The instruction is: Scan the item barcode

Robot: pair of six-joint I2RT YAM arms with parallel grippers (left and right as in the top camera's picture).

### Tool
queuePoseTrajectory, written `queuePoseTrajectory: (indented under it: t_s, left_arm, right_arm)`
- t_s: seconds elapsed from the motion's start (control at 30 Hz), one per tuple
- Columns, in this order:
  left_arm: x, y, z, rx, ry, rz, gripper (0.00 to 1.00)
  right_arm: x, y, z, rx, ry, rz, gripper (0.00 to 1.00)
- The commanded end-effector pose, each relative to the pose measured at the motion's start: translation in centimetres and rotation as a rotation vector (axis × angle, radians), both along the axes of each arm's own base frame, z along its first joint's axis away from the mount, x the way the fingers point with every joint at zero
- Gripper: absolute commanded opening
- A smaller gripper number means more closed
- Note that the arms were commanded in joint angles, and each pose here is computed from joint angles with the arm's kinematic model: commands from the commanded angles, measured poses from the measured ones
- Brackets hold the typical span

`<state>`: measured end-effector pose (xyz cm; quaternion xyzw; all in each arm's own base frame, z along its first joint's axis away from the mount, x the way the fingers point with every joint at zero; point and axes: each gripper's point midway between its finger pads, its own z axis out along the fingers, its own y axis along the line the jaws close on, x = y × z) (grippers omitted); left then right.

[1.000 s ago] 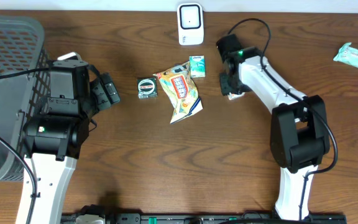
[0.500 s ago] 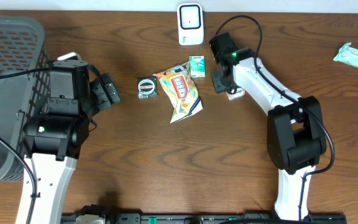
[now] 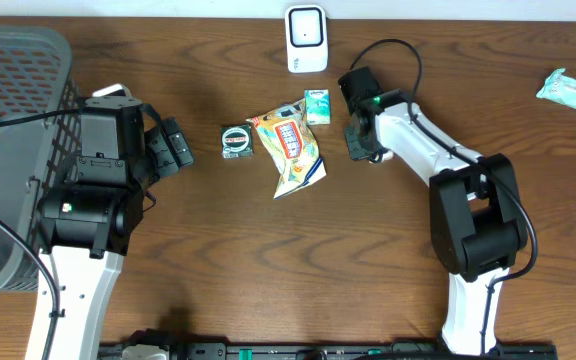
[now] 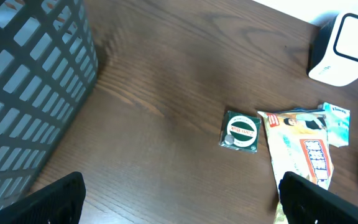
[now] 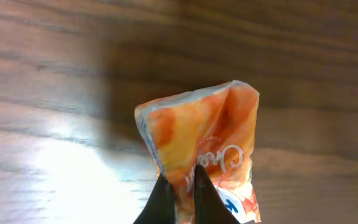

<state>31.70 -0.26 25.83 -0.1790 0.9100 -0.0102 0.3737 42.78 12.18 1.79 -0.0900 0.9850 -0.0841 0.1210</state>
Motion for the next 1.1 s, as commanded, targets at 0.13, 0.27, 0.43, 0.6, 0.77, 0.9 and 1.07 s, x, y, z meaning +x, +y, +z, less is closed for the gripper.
queuePoseTrajectory:
  t_s: [0.13,0.27,0.43,0.6,0.77,0.9,1.07]
  left_arm:
    - [0.0,0.2,0.2,0.013,-0.006,-0.001,0.98]
    - [0.0,0.2,0.2,0.013,-0.006,-0.001,0.98]
    - [0.0,0.2,0.2,0.013,-0.006,-0.001,0.98]
    - [0.0,0.2,0.2,0.013,-0.006,-0.001,0.98]
    - [0.0,0.2,0.2,0.013,-0.006,-0.001,0.98]
    - [0.0,0.2,0.2,0.013,-0.006,-0.001,0.98]
    - [0.0,0.2,0.2,0.013,-0.006,-0.001,0.98]
  right_arm:
    - [1.1,6.5,5.8,0.467,0.034,0.137,0.01]
    - [-0.3,9.1,7.4,0.76,0.116,0.24,0.01]
    - [-2.2,9.4,6.5,0.986,0.221,0.266,0.01]
    - [-3.0,6.4,3.2,1.051,0.295,0.115,0.01]
    - [-2.6,1.5,0.8,1.013,0.296,-0.049,0.01]
    - [-1.8,-2.7,-0.1,0.911,0.264,-0.136,0.09]
    - [-1.3,-5.8,2.2,0.881,0.26,-0.196,0.25]
